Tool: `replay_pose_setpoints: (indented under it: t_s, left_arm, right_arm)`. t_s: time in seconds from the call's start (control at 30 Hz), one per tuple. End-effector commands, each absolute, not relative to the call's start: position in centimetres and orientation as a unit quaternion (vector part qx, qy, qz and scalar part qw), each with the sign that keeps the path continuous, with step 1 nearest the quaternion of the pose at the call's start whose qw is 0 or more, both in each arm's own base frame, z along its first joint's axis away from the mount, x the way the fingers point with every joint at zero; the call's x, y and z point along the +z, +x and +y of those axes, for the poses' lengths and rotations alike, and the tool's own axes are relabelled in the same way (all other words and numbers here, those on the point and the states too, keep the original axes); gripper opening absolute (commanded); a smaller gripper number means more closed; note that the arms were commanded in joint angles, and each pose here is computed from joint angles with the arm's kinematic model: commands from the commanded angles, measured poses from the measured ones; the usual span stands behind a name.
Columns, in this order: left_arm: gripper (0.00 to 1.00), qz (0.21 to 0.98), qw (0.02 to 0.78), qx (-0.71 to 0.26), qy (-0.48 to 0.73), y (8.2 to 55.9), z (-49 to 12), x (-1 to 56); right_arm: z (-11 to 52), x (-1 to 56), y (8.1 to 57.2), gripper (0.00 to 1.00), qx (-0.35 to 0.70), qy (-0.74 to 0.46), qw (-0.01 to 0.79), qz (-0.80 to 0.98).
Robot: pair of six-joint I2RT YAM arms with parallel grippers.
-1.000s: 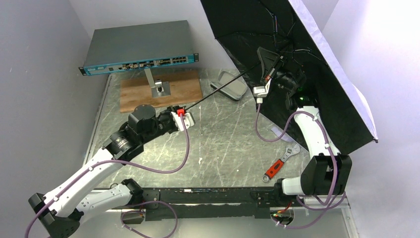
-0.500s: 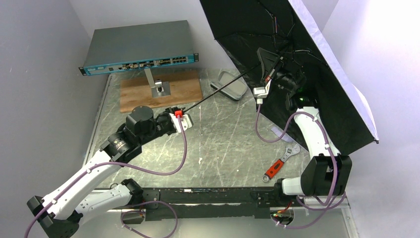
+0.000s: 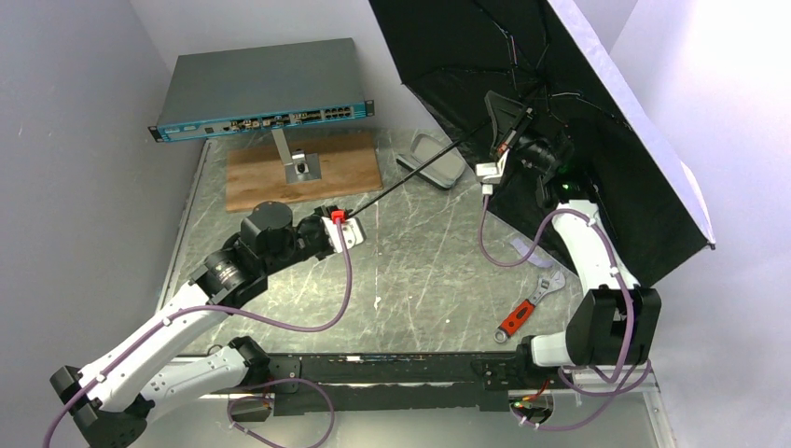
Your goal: Open the umbrella
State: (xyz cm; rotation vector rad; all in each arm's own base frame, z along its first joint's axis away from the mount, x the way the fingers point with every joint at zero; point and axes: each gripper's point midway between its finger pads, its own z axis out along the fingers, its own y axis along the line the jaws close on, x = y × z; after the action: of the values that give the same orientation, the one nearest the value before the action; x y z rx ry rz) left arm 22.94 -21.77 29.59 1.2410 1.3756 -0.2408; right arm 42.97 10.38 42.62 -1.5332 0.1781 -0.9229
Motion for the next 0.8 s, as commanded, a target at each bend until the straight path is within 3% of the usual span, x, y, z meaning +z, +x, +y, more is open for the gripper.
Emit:
replay_pose_setpoints:
  t_s: [0.0,0.27,0.5,0.77]
  left_arm:
    - [0.0,0.788,0.267,-0.014,0.555,13.8,-8.6,15.4]
    - [0.0,0.792,0.264,-0.044,0.549,14.2,-10.4,16.3]
    - [0.0,0.792,0.264,-0.034,0.549,14.0,-9.8,15.7]
    - [0.0,0.79,0.26,-0.028,0.555,13.6,-9.2,15.3]
  right_arm:
    - [-17.2,52.0,41.6,0.14,-0.772,-0.409,0.347,0.342]
    - [-16.2,50.9,42.4,0.14,-0.762,-0.417,0.346,0.355]
    - [-19.4,51.5,42.1,0.25,-0.778,-0.387,0.316,0.381]
    - [-20.7,51.5,42.1,0.23,-0.781,-0.368,0.308,0.4]
